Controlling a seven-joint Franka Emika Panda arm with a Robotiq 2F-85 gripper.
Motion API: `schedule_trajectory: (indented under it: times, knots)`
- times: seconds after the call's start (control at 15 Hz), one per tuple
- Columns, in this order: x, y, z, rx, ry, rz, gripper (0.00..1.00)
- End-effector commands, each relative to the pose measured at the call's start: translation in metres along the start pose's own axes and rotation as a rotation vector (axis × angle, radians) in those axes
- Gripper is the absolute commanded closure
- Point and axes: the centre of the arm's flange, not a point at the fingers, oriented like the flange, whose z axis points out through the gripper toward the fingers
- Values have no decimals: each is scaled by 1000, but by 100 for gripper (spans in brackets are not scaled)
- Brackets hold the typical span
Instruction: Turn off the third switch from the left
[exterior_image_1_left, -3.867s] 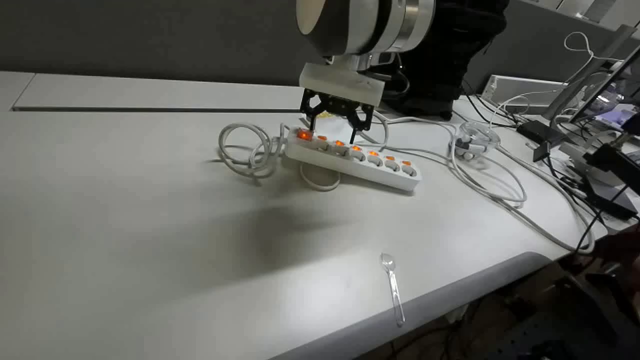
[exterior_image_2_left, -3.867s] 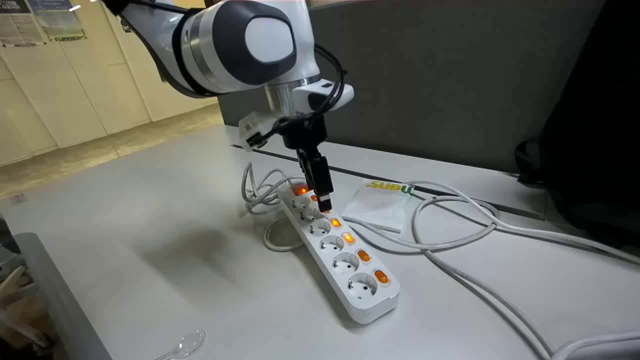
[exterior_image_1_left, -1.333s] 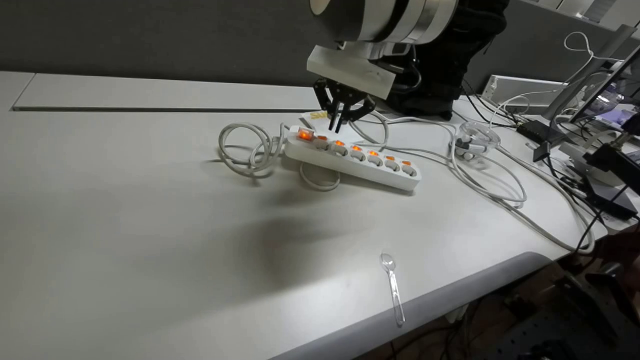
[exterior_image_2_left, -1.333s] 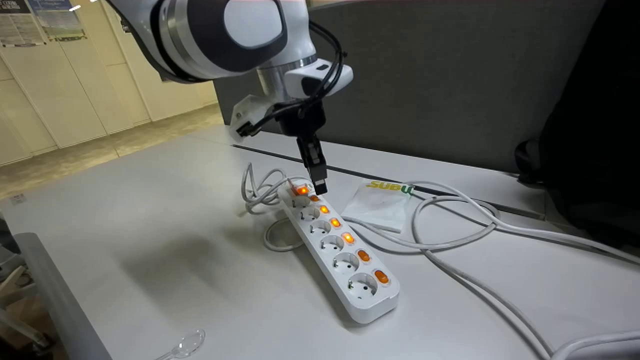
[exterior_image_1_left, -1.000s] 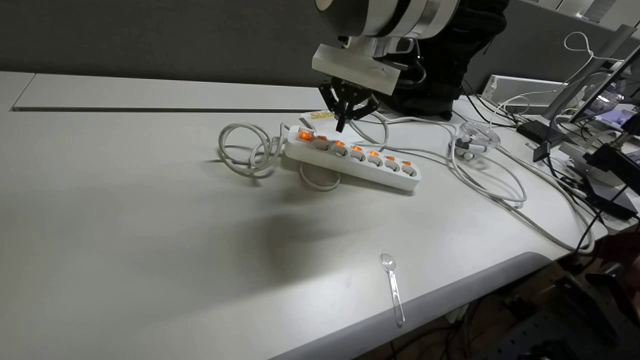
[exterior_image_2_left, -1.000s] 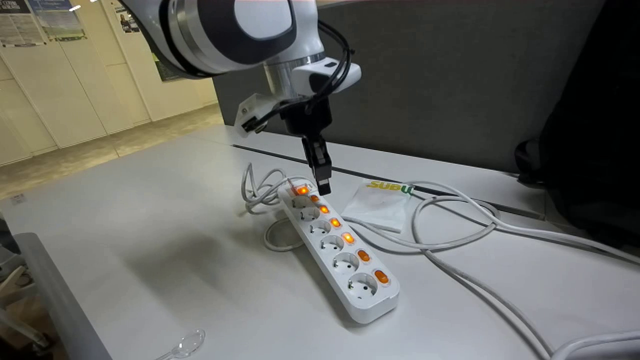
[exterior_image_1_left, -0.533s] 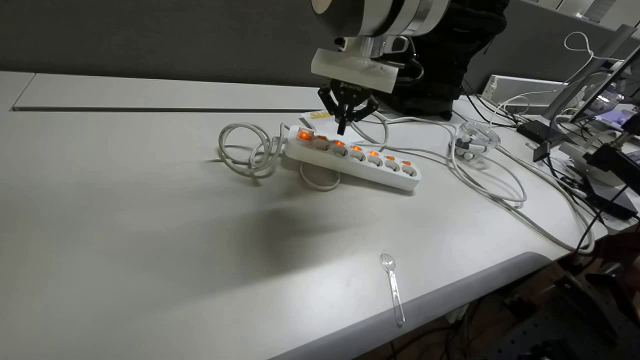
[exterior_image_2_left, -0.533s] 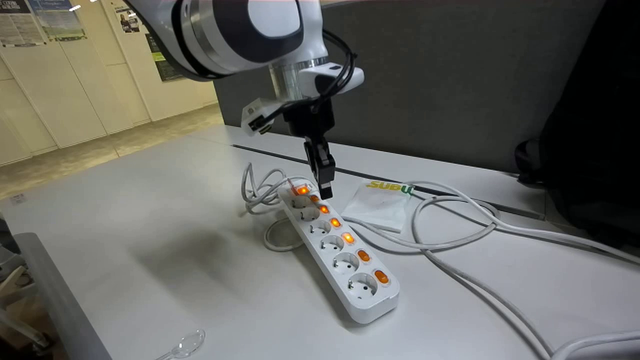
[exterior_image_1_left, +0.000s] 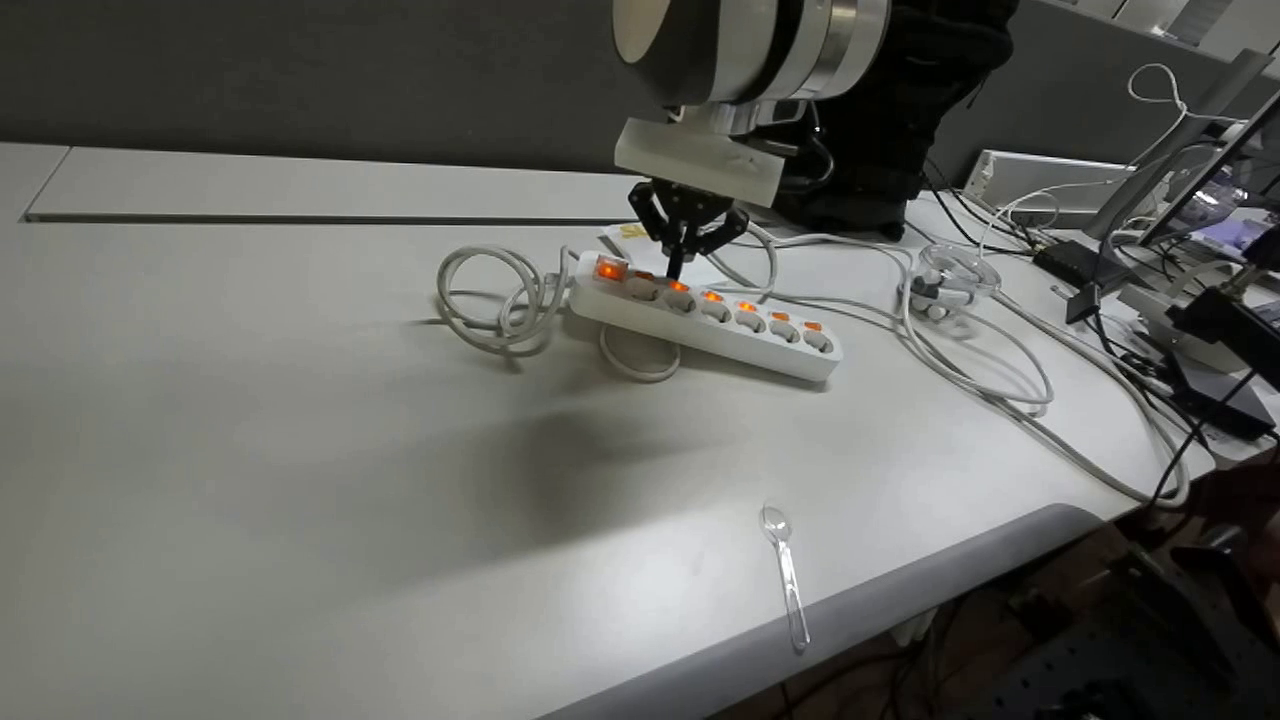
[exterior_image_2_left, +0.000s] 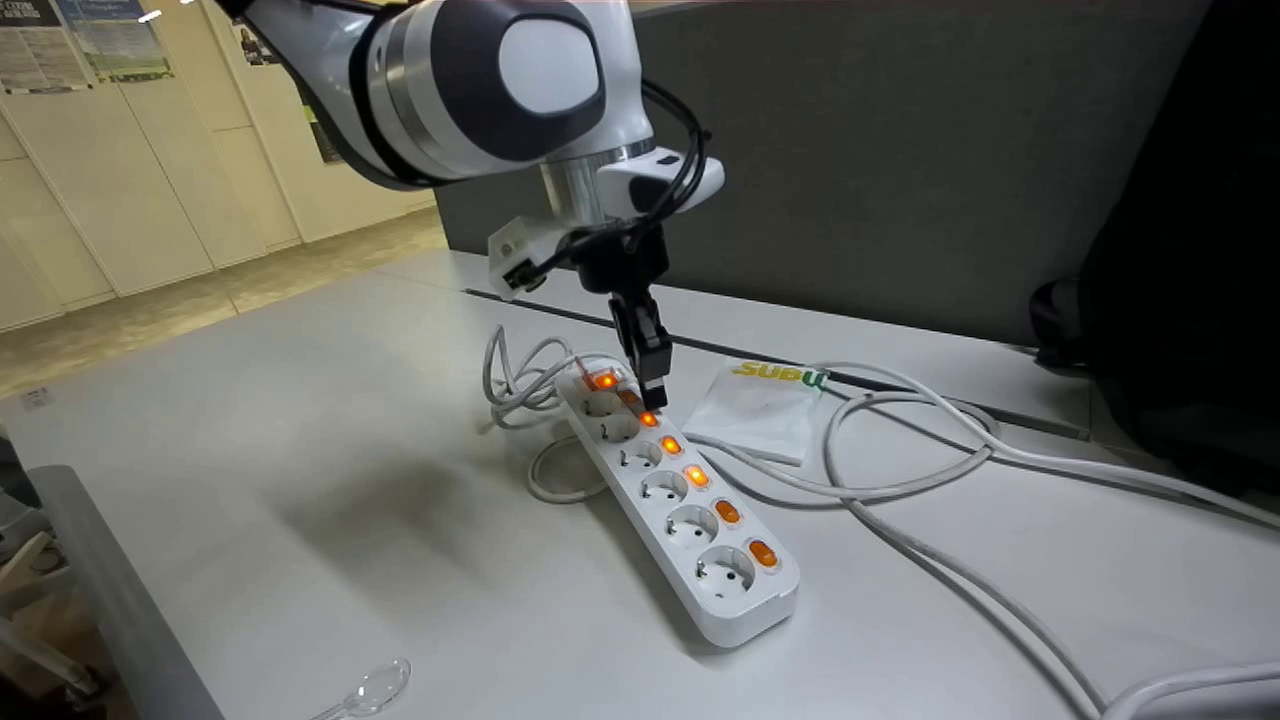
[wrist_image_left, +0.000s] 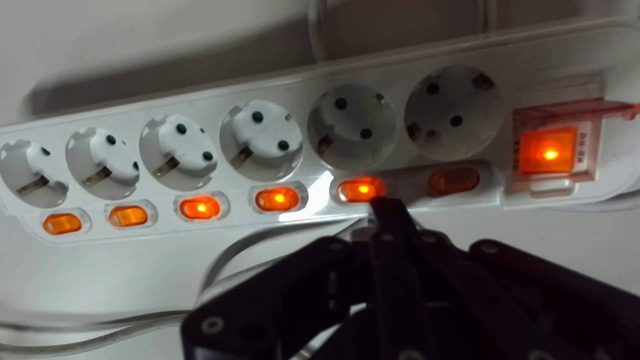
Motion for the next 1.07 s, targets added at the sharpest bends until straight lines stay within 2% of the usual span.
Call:
schedule_trajectory:
  times: [0.0, 1.0]
  knots:
    - [2, -2, 3, 8, 10, 11, 100]
    - [-3, 1, 8, -13, -29, 14, 100]
